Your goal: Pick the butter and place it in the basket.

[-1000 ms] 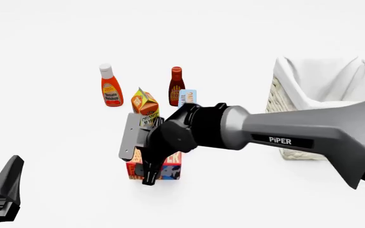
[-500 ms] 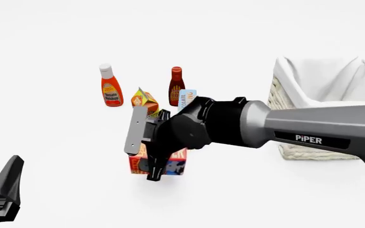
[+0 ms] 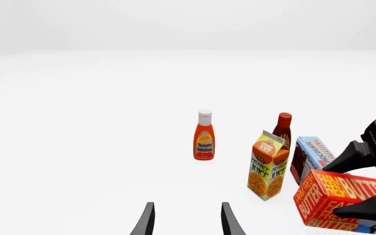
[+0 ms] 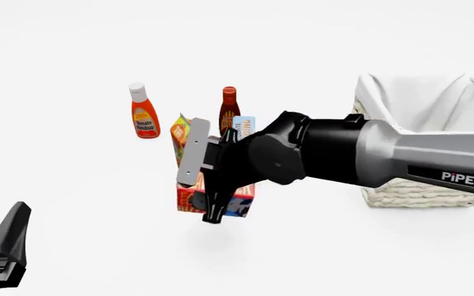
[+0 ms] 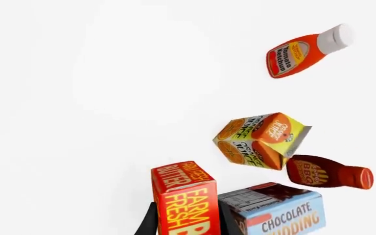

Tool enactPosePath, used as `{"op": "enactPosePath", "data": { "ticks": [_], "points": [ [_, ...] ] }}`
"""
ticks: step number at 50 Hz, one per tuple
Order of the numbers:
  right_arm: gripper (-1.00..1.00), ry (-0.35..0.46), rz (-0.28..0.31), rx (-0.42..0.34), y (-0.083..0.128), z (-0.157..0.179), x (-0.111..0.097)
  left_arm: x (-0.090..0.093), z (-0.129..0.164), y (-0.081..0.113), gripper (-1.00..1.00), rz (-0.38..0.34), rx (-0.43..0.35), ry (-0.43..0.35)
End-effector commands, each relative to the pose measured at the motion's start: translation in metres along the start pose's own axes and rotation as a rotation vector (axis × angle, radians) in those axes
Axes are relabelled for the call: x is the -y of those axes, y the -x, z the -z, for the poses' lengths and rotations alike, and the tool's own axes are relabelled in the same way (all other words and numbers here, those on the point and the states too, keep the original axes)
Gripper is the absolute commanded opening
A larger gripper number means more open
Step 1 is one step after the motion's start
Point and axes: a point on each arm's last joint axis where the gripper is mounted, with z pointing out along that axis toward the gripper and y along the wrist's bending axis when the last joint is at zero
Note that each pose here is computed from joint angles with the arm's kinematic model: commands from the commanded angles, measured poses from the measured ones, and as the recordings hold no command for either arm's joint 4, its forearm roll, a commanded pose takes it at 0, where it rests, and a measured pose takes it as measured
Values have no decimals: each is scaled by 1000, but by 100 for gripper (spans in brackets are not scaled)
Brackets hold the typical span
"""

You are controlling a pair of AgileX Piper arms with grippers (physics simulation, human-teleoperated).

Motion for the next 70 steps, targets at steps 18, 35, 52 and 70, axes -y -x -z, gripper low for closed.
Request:
{"op": "enactPosePath", "data": {
  "ticks": [18, 35, 52, 70],
  "points": [
    [-100, -88, -123, 65, -3, 44, 19, 0, 0, 0, 100, 0, 0, 0],
    [-100, -95, -193, 100, 8, 67, 21, 0, 0, 0, 100, 0, 0, 0],
    [-100, -173, -209, 112, -10, 84, 40, 0, 0, 0, 100, 0, 0, 0],
    [-100, -249, -286, 132, -24, 96, 58, 0, 0, 0, 100, 0, 0, 0]
  ]
}}
